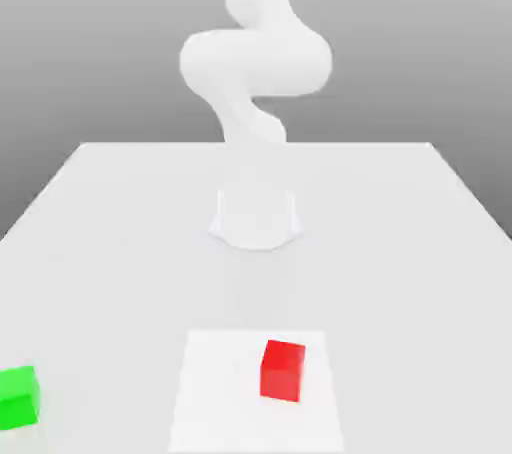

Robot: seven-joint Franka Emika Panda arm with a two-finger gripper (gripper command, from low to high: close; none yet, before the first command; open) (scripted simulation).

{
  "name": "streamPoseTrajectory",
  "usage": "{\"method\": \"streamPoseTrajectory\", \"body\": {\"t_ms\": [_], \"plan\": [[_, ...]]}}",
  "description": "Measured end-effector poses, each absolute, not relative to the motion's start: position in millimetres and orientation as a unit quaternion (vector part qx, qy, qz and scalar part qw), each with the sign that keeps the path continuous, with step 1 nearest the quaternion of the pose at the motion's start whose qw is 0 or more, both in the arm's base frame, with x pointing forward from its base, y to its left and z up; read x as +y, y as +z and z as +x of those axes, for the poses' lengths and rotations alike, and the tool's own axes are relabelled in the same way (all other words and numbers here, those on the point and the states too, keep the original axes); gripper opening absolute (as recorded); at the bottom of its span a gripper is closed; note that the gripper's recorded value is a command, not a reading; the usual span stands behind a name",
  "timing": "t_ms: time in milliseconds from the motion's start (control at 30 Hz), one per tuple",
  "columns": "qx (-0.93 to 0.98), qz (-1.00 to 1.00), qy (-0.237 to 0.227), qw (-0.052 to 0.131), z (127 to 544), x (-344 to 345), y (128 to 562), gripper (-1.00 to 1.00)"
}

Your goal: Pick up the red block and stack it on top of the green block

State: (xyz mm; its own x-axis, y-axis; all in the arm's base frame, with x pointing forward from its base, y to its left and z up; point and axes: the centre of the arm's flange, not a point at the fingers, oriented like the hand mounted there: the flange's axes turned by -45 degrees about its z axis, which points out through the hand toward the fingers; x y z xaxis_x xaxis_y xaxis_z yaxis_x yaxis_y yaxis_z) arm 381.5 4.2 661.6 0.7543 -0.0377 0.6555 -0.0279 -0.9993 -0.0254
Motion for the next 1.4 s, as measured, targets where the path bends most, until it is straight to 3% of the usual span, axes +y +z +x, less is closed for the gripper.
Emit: {"method": "streamPoseTrajectory", "body": {"t_ms": [167, 333, 500, 667, 800, 867, 900, 1133, 1400], "plan": [[0.041, -0.963, -0.266, 0.013, 433.8, 13.0, 549.8, 0.00], [0.064, -0.981, -0.183, 0.013, 454.2, 20.9, 436.8, 0.00], [0.087, -0.991, -0.099, 0.010, 445.8, 28.0, 326.4, 0.00], [0.108, -0.994, -0.015, 0.002, 411.7, 34.6, 226.1, 0.00], [0.113, -0.994, -0.001, 0.000, 405.5, 34.8, 177.4, 0.00], [0.114, -0.994, 0.000, 0.000, 404.4, 34.8, 155.8, 0.00], [0.114, -0.994, 0.000, 0.000, 403.7, 34.7, 147.9, -1.00], [0.114, -0.994, -0.001, 0.000, 403.7, 34.8, 147.4, -1.00], [0.109, -0.994, 0.003, 0.002, 410.2, 17.4, 207.8, -1.00]]}}
